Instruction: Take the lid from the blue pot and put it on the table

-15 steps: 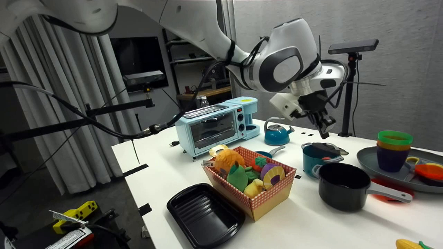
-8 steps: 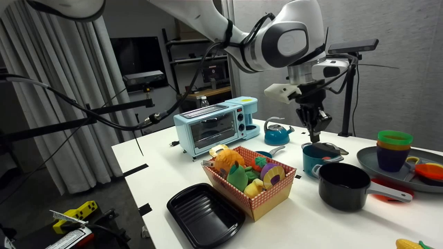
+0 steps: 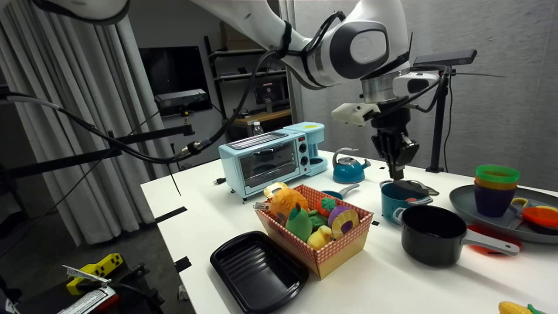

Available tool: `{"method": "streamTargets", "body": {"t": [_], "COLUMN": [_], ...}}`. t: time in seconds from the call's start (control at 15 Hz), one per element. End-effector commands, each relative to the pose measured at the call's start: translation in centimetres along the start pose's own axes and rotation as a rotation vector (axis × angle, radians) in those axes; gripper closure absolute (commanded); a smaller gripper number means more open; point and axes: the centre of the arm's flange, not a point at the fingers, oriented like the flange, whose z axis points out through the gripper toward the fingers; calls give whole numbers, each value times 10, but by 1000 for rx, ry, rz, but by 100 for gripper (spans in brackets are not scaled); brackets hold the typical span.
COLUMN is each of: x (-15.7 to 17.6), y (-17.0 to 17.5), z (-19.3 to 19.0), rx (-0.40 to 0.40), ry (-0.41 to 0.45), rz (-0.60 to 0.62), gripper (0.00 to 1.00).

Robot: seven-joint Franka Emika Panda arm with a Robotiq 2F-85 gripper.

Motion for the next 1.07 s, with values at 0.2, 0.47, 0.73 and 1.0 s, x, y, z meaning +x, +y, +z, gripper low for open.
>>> {"method": "streamTargets", "body": {"t": [0.2, 0.47, 0.73, 1.0], "x": [1, 0, 7, 2], "y": [0, -1, -13, -30], "z": [1, 3, 19, 44], "rx": [4, 9, 27, 28], "ry": [7, 12, 29, 26], "rz": [-8, 11, 8, -2], "gripper": [62, 87, 100, 100]}}
